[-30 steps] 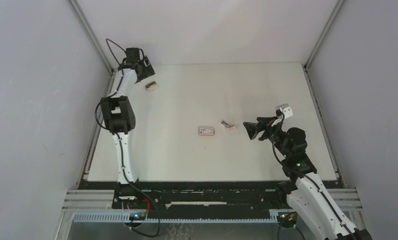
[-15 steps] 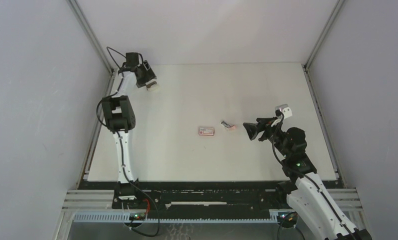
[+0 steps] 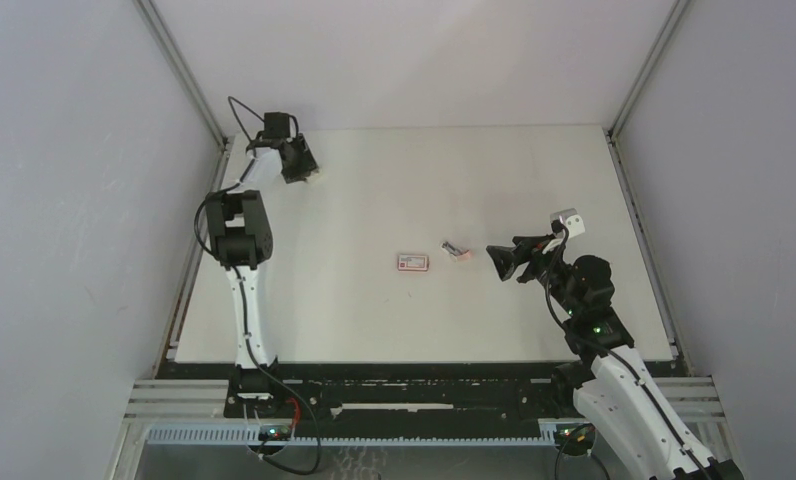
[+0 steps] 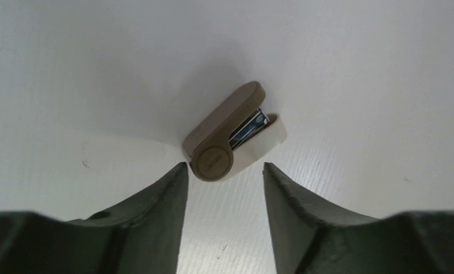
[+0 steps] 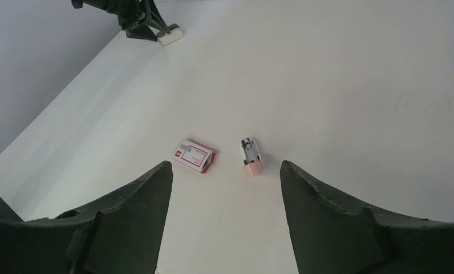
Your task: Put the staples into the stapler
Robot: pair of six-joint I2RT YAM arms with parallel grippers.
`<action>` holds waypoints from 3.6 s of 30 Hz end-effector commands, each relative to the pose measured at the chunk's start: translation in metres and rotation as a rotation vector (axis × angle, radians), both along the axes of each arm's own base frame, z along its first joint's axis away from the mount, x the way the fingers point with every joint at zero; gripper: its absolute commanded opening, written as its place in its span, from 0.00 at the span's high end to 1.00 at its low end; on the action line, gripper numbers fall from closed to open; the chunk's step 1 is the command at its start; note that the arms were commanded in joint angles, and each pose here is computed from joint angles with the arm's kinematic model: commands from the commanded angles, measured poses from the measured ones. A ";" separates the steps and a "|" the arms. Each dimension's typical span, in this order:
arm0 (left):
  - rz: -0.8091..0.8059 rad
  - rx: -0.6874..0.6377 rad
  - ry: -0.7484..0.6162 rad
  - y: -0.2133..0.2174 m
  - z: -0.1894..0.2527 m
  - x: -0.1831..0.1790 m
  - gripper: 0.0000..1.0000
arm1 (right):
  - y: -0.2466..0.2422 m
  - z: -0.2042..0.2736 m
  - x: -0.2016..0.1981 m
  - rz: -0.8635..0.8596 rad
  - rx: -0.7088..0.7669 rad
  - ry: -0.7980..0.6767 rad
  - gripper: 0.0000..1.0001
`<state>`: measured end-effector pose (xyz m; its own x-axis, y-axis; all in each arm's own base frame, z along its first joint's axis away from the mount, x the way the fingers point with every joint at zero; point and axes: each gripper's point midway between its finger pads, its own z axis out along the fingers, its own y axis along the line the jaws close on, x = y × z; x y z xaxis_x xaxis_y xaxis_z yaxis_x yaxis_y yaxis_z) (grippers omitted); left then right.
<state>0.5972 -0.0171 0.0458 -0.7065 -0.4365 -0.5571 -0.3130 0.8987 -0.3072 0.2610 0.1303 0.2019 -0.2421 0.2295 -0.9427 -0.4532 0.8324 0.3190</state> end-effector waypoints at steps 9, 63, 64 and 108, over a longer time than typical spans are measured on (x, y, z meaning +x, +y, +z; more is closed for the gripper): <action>-0.073 -0.003 -0.079 -0.020 0.045 -0.001 0.60 | 0.000 0.027 0.003 -0.002 0.030 -0.063 0.32; 0.160 -0.030 -0.087 -0.009 0.017 0.026 0.88 | -0.001 0.027 0.002 -0.001 0.027 -0.065 0.32; 0.160 -0.024 -0.084 -0.007 0.017 0.023 0.89 | -0.001 0.027 0.002 -0.001 0.028 -0.066 0.32; 0.118 -0.126 -0.226 -0.029 0.059 -0.029 1.00 | 0.009 0.050 -0.011 0.057 0.097 -0.125 0.26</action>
